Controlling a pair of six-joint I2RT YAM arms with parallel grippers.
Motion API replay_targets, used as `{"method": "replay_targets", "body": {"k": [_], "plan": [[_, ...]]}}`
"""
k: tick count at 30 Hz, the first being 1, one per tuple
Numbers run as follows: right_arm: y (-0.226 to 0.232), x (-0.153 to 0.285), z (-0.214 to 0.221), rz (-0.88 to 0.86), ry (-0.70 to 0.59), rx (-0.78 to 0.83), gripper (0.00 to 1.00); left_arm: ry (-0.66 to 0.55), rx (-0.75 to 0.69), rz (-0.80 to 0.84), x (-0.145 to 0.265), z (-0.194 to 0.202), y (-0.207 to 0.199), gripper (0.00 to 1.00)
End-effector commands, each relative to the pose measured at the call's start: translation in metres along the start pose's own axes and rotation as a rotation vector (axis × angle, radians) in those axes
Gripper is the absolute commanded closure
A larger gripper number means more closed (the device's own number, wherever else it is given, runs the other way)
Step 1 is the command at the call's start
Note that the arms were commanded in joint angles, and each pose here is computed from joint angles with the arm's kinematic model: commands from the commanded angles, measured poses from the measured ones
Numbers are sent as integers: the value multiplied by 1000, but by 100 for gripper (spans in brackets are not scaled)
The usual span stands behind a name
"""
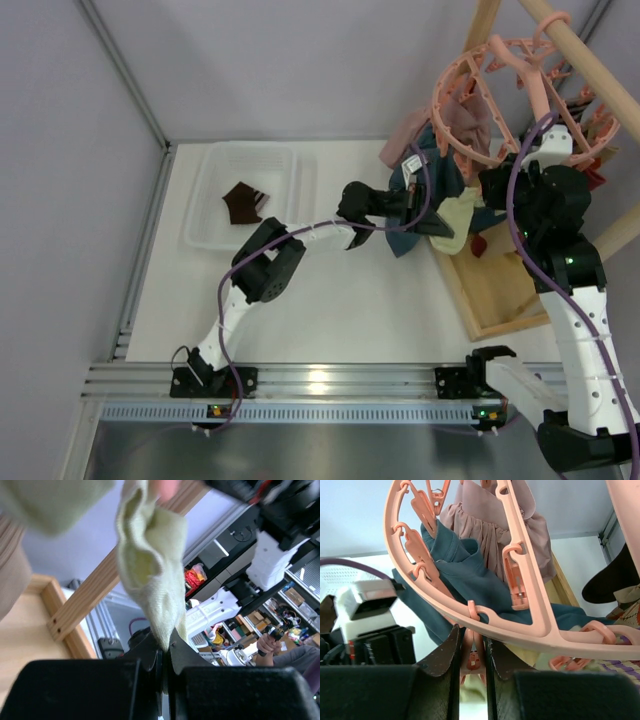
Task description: Remove the socks clipped to the hanger
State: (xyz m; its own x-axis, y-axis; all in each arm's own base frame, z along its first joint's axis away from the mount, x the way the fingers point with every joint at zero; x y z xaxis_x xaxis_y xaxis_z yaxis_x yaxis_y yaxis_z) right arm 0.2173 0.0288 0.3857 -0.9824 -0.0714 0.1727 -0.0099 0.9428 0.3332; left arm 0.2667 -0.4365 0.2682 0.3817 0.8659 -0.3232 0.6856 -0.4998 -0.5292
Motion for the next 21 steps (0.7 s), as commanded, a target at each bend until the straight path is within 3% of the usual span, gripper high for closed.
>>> {"method": "replay_targets", "body": {"k": [1,8,11,14,15,16,18,20,21], "plan": [[3,0,-15,-2,-75,-44,100,27,-32,-14,17,4,-2,100],[7,3,-19,-24,-73,-79,100,15,45,-140,58,34,10,100],[7,5,-19,-21,-66,-80,100,-14,-28,-214,76,11,-13,100],[7,7,-19,-21,-58,-88,100,68,-73,-597,112,-10,-2,100],[7,8,-17,-20,-45,-87,100,91,-143,-887,137,-23,-5,100],[7,8,-17,-16,-45,-92,100,94,-158,-998,148,-31,-9,100],[7,9,-16,-16,-33,-90,100,-1,-182,-1222,185,-58,-20,100],[7,10,-15,-13,-26,-94,100,-58,-127,-1402,222,-63,-32,100],[7,11,-14,-16,-20,-92,100,-109,-99,-1581,259,-61,-35,100]]}}
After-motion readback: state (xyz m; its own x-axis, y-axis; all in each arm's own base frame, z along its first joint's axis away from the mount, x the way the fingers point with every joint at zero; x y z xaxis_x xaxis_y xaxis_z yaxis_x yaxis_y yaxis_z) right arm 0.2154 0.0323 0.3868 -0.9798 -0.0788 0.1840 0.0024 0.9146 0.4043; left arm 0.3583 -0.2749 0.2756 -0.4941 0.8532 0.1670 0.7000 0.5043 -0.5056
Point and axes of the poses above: each gripper's point midway between its finger pads, its own x axis back along the fingers, its own y axis along the line the jaws close on, z = x × y, the point moved 9 cm from there along x, back along the fingers, and after that the axes turned 11 degrees about -x, right-handed, at the moved point
